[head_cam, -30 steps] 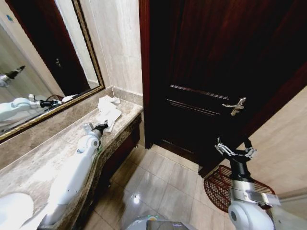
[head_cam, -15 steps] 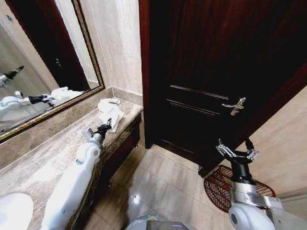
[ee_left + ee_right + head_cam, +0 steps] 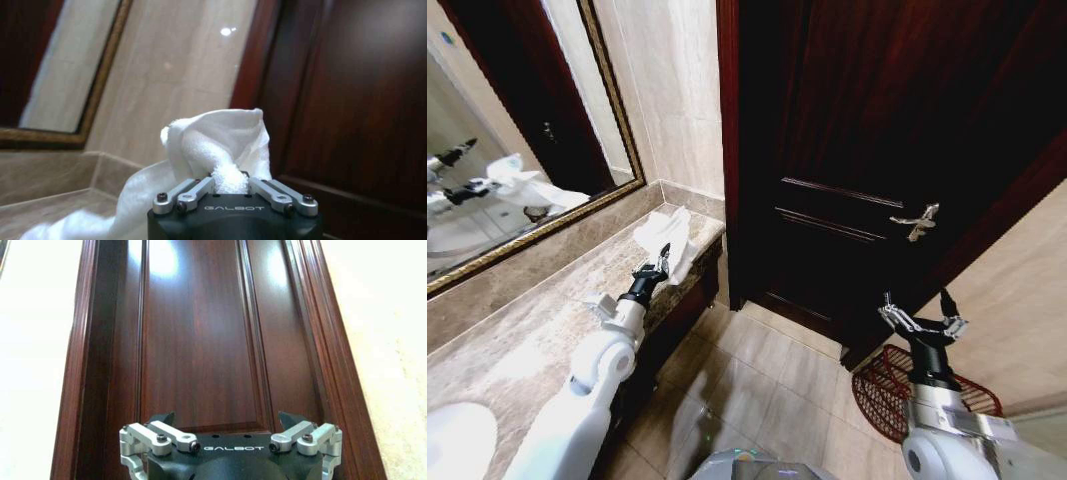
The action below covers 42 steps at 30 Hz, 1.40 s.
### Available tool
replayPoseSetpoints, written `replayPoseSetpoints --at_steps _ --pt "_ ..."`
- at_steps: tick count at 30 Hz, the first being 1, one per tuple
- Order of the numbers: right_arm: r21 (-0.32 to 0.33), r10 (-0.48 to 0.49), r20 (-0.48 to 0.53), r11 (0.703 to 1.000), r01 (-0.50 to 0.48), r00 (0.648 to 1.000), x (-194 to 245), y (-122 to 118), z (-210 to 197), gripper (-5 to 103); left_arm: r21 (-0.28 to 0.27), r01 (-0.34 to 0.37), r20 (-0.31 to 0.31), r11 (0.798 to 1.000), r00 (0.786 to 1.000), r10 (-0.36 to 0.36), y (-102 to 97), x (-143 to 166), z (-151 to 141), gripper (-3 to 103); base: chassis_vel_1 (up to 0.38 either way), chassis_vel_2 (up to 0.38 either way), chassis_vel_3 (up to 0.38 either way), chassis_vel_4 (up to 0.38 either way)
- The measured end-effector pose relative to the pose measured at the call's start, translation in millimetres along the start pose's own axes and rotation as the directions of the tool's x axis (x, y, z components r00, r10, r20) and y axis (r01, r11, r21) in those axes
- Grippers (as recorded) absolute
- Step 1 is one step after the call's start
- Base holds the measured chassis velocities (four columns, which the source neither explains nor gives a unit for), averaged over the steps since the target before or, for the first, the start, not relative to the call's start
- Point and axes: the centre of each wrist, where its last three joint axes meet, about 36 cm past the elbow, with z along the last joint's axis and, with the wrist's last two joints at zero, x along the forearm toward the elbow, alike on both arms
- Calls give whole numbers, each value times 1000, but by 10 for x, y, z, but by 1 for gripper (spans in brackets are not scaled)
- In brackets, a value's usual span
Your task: Discard the used towel into the hamper.
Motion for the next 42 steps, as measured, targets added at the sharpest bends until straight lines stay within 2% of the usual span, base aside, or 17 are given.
replayPoseSetpoints --at_steps 4,6,11,16,19,20,23,25,27,30,35,38,40,42 --pt "10 13 -14 1000 -13 1000 46 -30 2 100 -23 -54 28 998 998 55 -143 150 -4 8 0 0 0 0" --pt "9 14 -16 1000 -13 1000 58 -30 -6 100 -35 -58 35 998 998 59 -173 183 3 8 0 0 0 0" --pt "5 22 -15 1000 -22 1000 79 -26 -24 100 -56 -30 48 998 998 33 -276 319 34 8 0 0 0 0" --pt "-8 41 -12 999 -41 999 81 -9 -36 100 -87 -3 52 996 999 7 -467 567 129 8 0 0 0 0" --pt "-20 45 -9 999 -46 999 75 22 -28 100 -131 -13 25 991 1000 16 -589 721 235 8 0 0 0 0" --pt "-20 45 -9 999 -46 999 75 22 -28 100 -131 -13 25 991 1000 16 -589 721 235 8 0 0 0 0" --pt "-31 47 -11 998 -47 999 92 46 -19 100 -190 -3 6 982 1000 5 -597 806 449 8 0 0 0 0" --pt "-33 48 -10 998 -48 999 95 48 -15 100 -204 1 4 979 1000 0 -584 817 509 8 0 0 0 0" --pt "-33 57 -7 998 -57 998 105 42 10 100 -231 15 -16 973 1000 -20 -538 859 729 8 0 0 0 0" --pt "-34 62 -9 997 -62 998 117 24 12 100 -212 30 -26 977 999 -36 -575 900 823 8 0 0 0 0" --pt "-42 60 1 997 -60 998 112 -18 12 100 -194 57 20 979 998 -54 -626 870 711 8 0 0 0 0" --pt "-47 50 45 998 -48 998 84 -45 75 101 -195 101 86 976 993 -85 -594 854 515 8 0 0 0 0" --pt "-47 50 47 998 -47 998 82 -44 79 97 -196 105 92 975 992 -88 -588 853 510 8 0 0 0 0" --pt "-50 45 49 998 -42 998 80 -36 85 95 -202 109 132 973 988 -83 -551 847 521 8 0 0 0 0"
